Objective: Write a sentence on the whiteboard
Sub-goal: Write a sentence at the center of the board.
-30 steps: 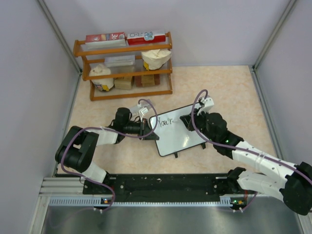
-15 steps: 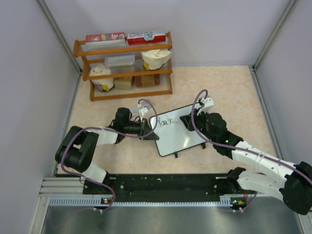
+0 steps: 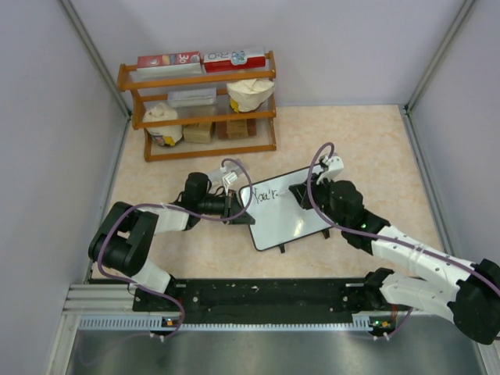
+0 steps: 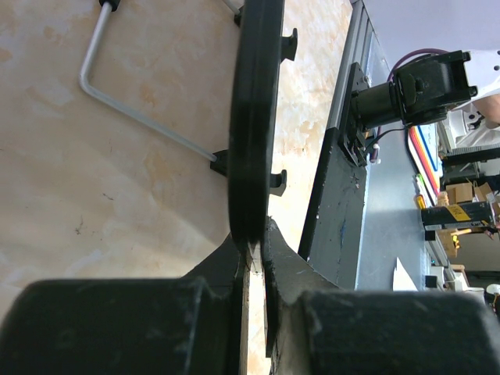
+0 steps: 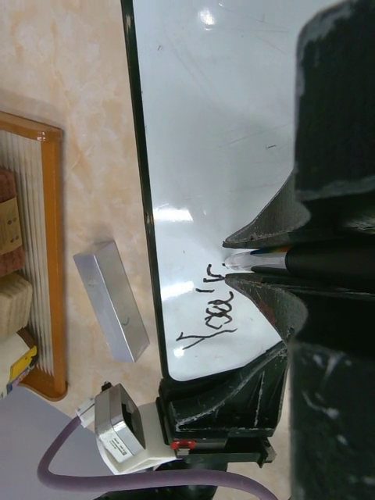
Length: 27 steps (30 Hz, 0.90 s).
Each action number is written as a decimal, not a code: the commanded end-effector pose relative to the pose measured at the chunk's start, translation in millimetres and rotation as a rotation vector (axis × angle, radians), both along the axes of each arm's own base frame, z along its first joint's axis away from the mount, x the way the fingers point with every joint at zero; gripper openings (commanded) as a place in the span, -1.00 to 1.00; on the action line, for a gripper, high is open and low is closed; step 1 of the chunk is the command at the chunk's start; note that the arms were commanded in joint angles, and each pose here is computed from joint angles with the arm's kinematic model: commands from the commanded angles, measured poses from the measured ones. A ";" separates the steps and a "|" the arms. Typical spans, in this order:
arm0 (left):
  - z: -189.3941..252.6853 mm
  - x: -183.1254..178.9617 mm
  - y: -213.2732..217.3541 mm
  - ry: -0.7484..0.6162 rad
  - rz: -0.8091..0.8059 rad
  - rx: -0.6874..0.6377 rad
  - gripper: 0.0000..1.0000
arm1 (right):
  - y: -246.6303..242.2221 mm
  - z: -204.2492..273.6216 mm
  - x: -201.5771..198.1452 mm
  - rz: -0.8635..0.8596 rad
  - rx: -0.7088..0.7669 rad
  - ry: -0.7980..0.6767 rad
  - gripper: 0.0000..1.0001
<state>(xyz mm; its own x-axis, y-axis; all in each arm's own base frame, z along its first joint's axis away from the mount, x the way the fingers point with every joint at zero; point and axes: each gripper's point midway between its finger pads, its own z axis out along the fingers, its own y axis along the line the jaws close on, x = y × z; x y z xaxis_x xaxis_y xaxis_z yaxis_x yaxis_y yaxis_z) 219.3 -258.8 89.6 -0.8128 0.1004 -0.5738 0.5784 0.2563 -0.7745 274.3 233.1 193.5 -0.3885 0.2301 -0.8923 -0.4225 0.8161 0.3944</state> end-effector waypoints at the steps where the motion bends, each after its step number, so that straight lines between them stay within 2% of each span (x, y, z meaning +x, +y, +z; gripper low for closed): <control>1: -3.2 -5.4 0.0 -0.016 -0.026 0.003 -1.00 | -16.9 9.8 17.9 -0.098 -0.031 -0.020 -1.00; 13: -3.1 -5.7 -0.4 -0.017 -0.029 0.002 -1.00 | -16.3 18.0 22.4 -0.104 -0.007 -0.026 -1.00; 27: -3.1 -5.3 -0.1 -0.017 -0.028 0.002 -1.00 | -0.1 15.0 14.9 -0.008 0.015 -0.020 -1.00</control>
